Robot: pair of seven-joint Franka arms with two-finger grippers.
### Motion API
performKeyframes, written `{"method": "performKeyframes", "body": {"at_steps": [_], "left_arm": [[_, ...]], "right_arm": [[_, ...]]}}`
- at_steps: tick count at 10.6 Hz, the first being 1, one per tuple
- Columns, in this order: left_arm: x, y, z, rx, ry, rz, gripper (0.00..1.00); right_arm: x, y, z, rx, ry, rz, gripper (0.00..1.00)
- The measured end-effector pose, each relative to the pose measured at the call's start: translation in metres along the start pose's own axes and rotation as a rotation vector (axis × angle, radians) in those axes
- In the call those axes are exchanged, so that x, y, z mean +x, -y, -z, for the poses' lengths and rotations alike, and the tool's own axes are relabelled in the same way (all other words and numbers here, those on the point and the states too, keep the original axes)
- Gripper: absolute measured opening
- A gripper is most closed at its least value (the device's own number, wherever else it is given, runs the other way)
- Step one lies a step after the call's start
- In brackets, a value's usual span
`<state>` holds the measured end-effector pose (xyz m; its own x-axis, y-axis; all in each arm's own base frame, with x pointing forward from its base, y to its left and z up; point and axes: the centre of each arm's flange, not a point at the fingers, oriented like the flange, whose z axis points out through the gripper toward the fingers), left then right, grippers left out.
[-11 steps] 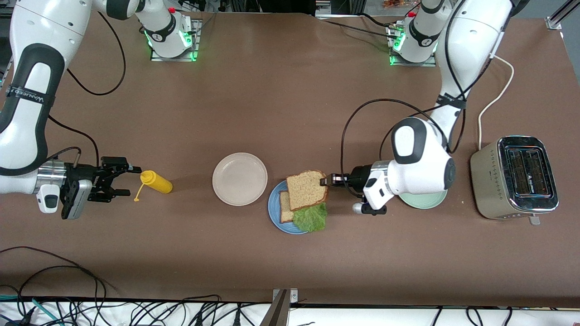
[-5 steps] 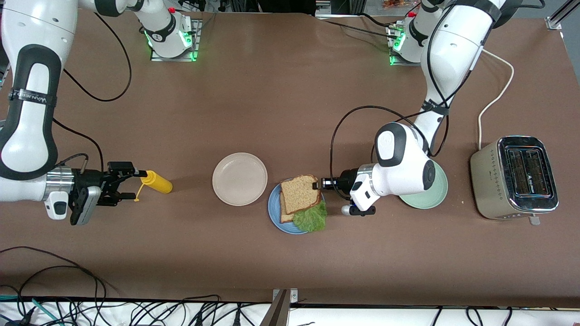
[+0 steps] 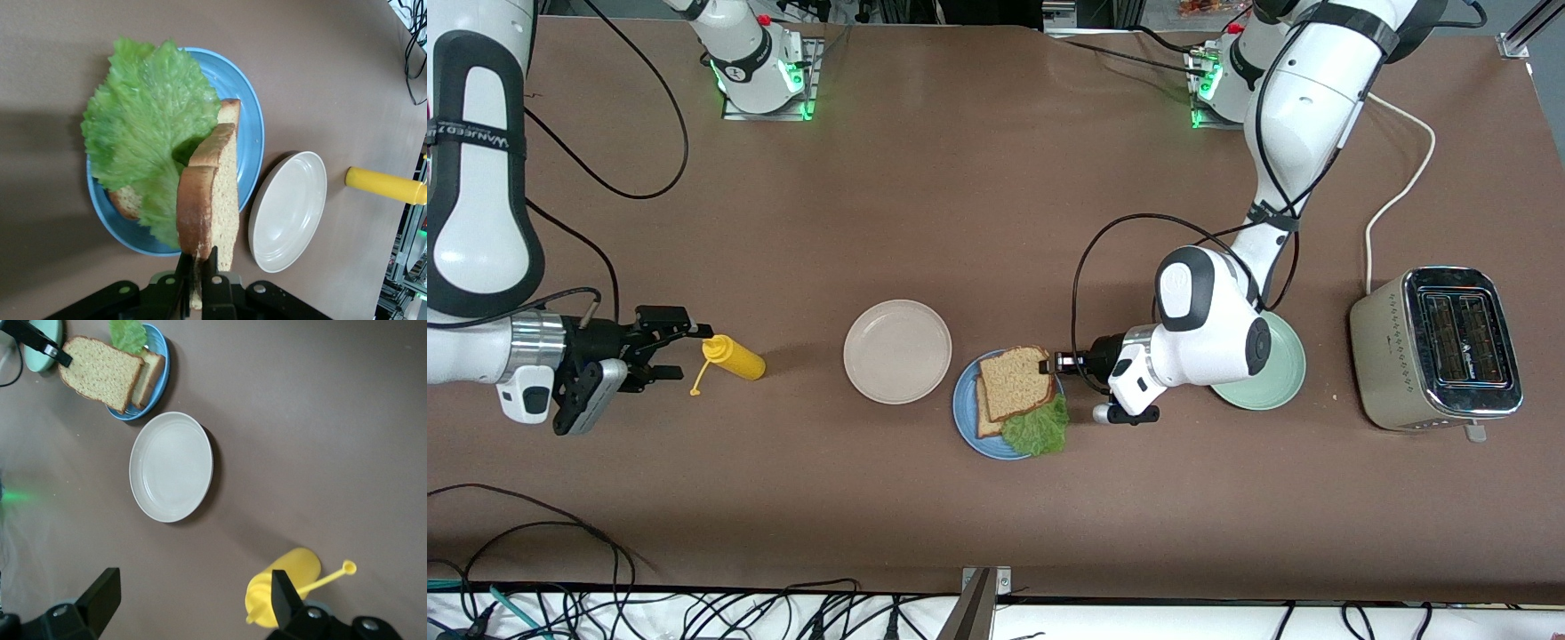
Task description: Make sandwich in blue plate with both arms
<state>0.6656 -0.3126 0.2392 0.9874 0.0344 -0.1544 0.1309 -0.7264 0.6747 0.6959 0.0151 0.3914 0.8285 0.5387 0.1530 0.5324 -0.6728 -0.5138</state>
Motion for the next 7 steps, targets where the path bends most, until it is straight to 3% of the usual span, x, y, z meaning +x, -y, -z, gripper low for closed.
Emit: {"method": "performKeyframes", "body": {"at_steps": [2, 7], "left_arm": [[0.005, 0.016, -0.001, 0.007, -0.002, -0.047, 0.11], [0.011, 0.030, 0.002, 0.011, -0.007, -0.090, 0.78]], "right_arm": [[0.008, 0.025, 0.005, -0.087, 0.072, -0.076, 1.00], [0.020, 0.070, 0.015, -0.383, 0.211, -0.219, 1.00]]}}
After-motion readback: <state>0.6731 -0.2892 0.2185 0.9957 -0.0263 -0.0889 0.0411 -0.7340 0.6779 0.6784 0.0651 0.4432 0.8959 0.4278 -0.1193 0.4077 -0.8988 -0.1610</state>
